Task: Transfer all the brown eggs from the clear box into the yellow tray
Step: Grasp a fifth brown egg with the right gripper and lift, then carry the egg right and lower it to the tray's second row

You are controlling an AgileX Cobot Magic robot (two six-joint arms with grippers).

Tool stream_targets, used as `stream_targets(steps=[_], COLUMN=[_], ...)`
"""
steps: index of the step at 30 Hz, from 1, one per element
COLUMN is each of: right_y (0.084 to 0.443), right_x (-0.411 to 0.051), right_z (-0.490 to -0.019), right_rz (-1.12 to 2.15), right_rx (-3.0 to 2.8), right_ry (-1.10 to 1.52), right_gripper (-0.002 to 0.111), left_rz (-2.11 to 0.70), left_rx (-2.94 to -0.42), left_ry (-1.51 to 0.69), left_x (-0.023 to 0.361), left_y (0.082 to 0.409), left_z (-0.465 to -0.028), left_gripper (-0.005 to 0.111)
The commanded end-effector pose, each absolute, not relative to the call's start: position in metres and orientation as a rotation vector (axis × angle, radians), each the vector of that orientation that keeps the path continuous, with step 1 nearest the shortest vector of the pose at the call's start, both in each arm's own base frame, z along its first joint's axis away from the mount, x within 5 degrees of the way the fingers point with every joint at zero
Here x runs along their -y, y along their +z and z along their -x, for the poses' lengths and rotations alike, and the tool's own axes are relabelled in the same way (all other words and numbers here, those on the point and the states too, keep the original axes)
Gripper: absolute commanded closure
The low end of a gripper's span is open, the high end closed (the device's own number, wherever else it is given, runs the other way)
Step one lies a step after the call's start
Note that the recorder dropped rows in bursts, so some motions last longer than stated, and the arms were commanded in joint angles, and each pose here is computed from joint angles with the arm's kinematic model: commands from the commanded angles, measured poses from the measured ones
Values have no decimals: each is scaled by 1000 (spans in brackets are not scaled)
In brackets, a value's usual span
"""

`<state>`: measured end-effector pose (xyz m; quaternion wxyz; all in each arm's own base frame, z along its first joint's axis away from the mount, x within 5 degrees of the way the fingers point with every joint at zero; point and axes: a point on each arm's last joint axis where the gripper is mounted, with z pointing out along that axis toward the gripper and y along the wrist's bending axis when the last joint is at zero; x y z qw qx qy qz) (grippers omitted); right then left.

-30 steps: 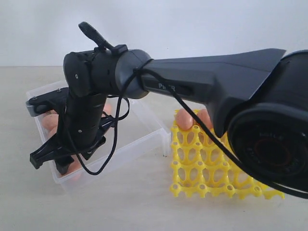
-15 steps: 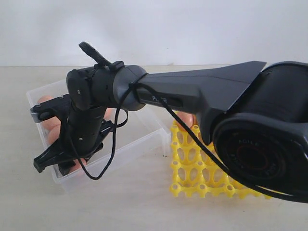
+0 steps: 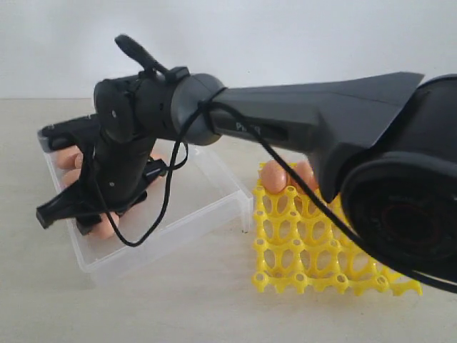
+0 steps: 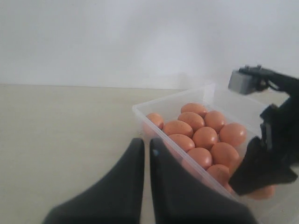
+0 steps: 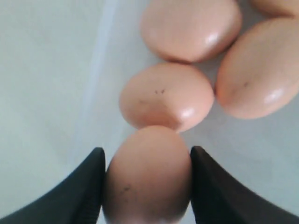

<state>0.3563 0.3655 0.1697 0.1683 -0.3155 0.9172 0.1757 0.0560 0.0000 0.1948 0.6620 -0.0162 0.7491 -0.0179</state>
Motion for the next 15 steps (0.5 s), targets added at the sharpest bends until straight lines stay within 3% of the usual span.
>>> stream_targets(steps=[1, 12, 15], right_y=[227, 298, 305], right_x=[-364, -377, -369], right_z=[-353, -317, -313], right_rz=[803, 823, 822], right_rx=[-2481, -2226, -2140], right_ry=[570, 476, 344], right_gripper=[108, 108, 108], left_rz=[39, 39, 39], left_rx=[-1690, -1690, -1690], left_ry=[-39, -39, -39], left_x=[0, 0, 0], left_y=[194, 194, 194], left_z=[-56, -56, -56], left_gripper=[103, 103, 103])
